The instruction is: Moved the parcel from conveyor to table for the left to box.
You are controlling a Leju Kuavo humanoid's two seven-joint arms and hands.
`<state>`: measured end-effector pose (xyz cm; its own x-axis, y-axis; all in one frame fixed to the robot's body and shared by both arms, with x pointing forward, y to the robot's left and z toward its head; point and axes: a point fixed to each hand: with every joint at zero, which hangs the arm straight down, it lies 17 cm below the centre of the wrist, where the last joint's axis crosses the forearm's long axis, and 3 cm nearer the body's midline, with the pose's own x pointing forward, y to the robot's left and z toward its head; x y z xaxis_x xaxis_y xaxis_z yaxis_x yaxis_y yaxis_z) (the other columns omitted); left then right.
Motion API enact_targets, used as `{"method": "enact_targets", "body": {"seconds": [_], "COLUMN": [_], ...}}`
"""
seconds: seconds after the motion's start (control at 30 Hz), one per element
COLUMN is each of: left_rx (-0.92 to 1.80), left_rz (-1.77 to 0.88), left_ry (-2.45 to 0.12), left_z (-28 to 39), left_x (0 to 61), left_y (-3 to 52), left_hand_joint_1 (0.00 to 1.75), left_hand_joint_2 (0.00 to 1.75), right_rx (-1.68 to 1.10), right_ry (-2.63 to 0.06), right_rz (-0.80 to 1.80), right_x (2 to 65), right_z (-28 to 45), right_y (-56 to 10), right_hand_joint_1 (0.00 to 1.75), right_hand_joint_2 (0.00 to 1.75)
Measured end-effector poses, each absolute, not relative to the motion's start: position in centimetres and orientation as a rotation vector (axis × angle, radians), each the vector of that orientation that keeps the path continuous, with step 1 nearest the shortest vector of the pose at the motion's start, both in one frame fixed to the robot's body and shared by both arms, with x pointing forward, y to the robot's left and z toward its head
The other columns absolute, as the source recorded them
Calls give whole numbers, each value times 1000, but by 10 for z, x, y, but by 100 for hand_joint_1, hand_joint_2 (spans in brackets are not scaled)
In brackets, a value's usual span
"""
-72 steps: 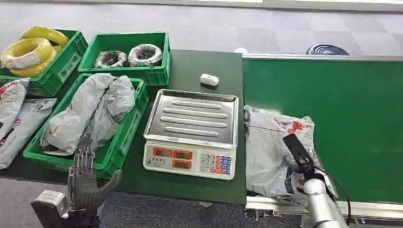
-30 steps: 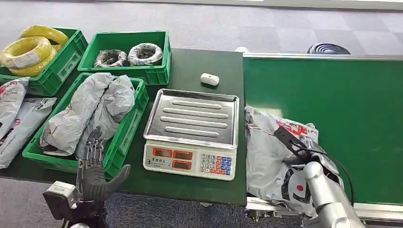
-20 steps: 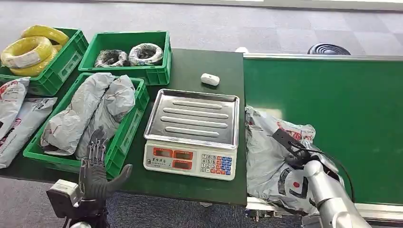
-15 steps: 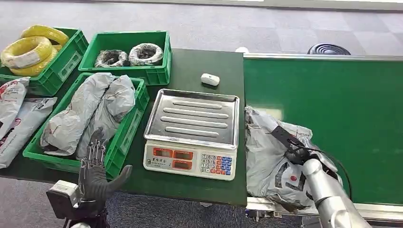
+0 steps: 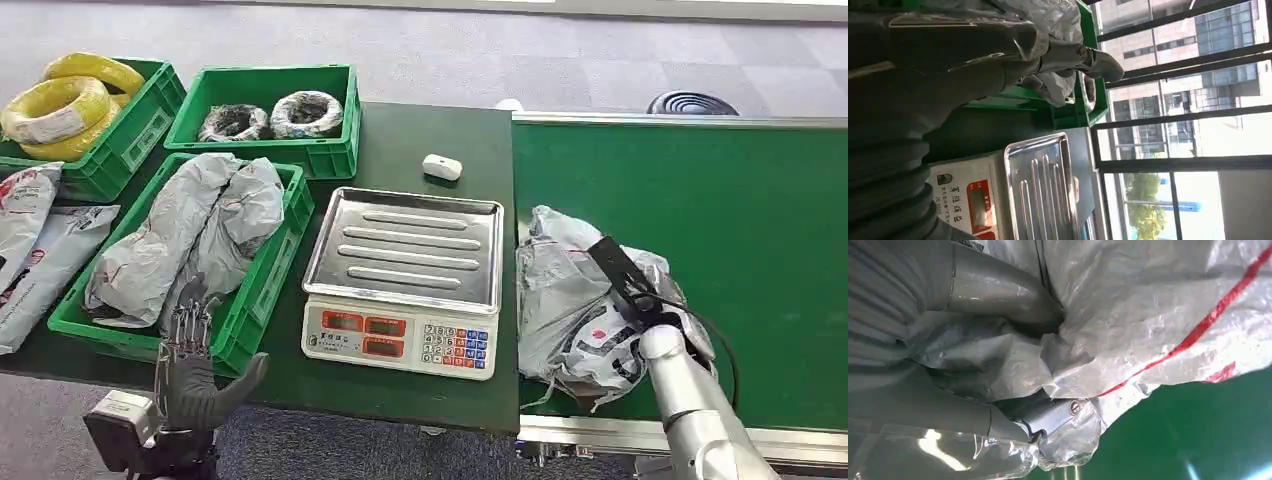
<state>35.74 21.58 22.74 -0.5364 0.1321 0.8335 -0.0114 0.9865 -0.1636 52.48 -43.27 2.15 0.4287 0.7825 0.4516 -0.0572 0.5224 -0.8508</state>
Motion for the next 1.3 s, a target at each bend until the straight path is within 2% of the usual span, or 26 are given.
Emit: {"method": "enact_targets", "body": {"seconds": [0.2, 0.4, 0.53, 0.63, 0.73, 0.9, 1.17, 1.3], "left_rx": [-13, 36, 47, 50, 32, -6, -7, -6], "left_rz": [173, 148, 140, 134, 128, 109, 89, 87], "left_ry": [-2198, -2283, -2333, -2367, -2395, -2415, -2411, -2405], "left_z": [242, 266, 281, 291, 302, 318, 330, 329], "left_x": [350, 357, 364, 369, 375, 391, 409, 413], "left_y": [221, 222, 223, 223, 224, 226, 229, 230], "left_hand_joint_1": [0, 0, 0, 0, 0, 0, 0, 0], "left_hand_joint_2": [175, 175, 175, 175, 175, 175, 175, 175], "right_rx": [-1245, -1510, -1444, -1202, -927, -457, -283, -253], "right_ry": [-1262, -1724, -1860, -1993, -2052, -1905, -1621, -1541], "right_rz": [273, 83, 116, 191, 311, 489, 707, 753], "right_x": [517, 469, 476, 500, 525, 563, 581, 578], "right_z": [143, 288, 320, 329, 325, 263, 159, 130], "right_y": [-480, -448, -407, -356, -295, -221, -177, -167], "right_hand_joint_1": [175, 175, 175, 175, 175, 175, 175, 175], "right_hand_joint_2": [175, 175, 175, 175, 175, 175, 175, 175]}}
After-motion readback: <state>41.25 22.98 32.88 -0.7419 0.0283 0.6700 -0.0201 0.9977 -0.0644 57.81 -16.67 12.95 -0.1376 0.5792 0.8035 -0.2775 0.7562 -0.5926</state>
